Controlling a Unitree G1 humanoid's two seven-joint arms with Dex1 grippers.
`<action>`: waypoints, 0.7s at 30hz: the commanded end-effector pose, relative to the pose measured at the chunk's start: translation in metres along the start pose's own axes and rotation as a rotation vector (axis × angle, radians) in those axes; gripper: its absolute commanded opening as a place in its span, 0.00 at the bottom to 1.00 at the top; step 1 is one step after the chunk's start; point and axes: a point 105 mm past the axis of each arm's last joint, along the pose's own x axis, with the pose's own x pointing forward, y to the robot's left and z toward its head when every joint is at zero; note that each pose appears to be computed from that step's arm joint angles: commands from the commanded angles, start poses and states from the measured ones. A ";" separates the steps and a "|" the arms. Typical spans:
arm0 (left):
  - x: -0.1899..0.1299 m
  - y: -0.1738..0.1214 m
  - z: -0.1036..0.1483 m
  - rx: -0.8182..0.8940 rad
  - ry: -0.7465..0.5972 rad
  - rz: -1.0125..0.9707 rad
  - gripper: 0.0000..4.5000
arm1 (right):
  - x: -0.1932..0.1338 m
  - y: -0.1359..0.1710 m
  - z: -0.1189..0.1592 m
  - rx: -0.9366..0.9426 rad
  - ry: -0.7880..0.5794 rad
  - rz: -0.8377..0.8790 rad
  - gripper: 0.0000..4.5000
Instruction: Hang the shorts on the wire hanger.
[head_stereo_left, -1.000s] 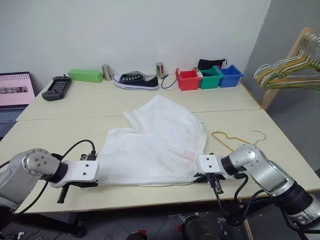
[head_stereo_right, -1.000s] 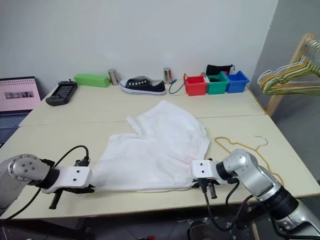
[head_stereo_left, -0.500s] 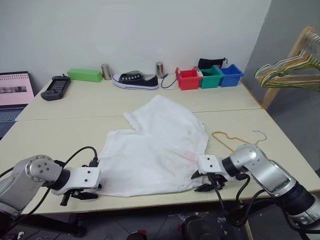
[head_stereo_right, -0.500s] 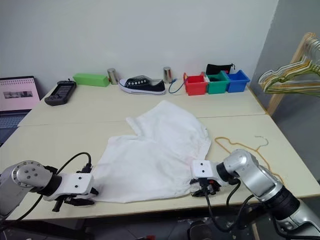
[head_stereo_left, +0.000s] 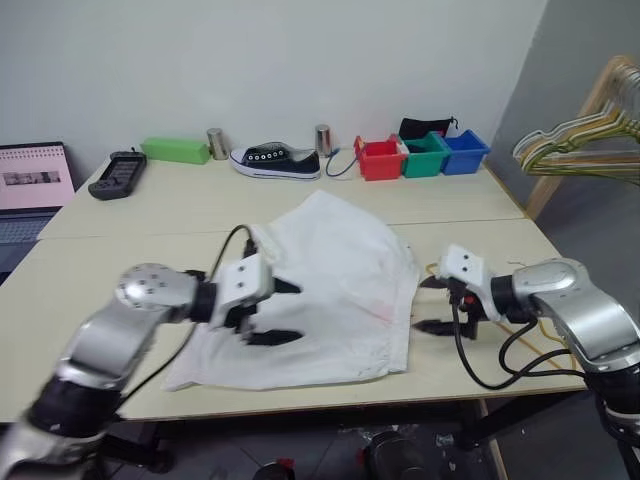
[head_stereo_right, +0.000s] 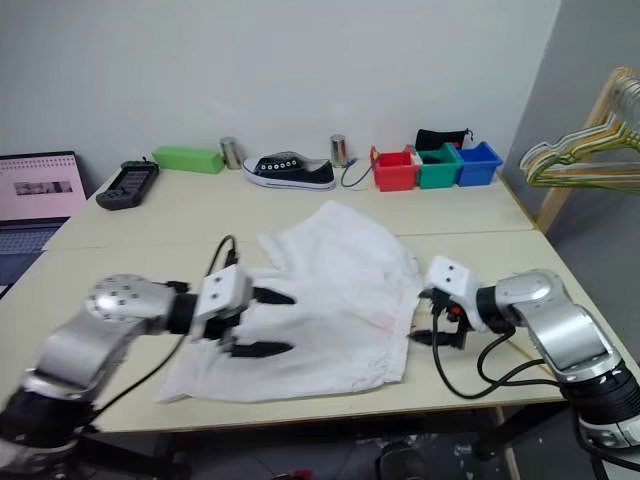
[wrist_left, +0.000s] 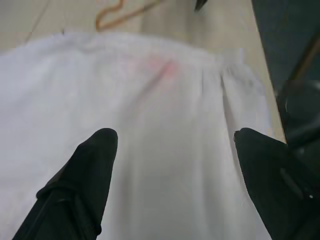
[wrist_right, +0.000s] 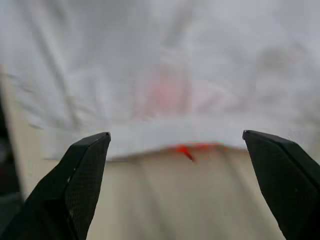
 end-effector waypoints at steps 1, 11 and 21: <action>0.044 0.003 0.023 0.041 -0.083 0.054 0.88 | -0.034 -0.054 -0.028 0.074 0.068 -0.283 1.00; 0.097 -0.002 0.056 0.041 -0.211 0.034 0.88 | -0.065 -0.083 -0.108 0.333 0.220 -0.434 1.00; 0.096 -0.002 0.045 0.023 -0.186 0.041 0.88 | -0.051 -0.081 -0.119 0.384 0.222 -0.373 1.00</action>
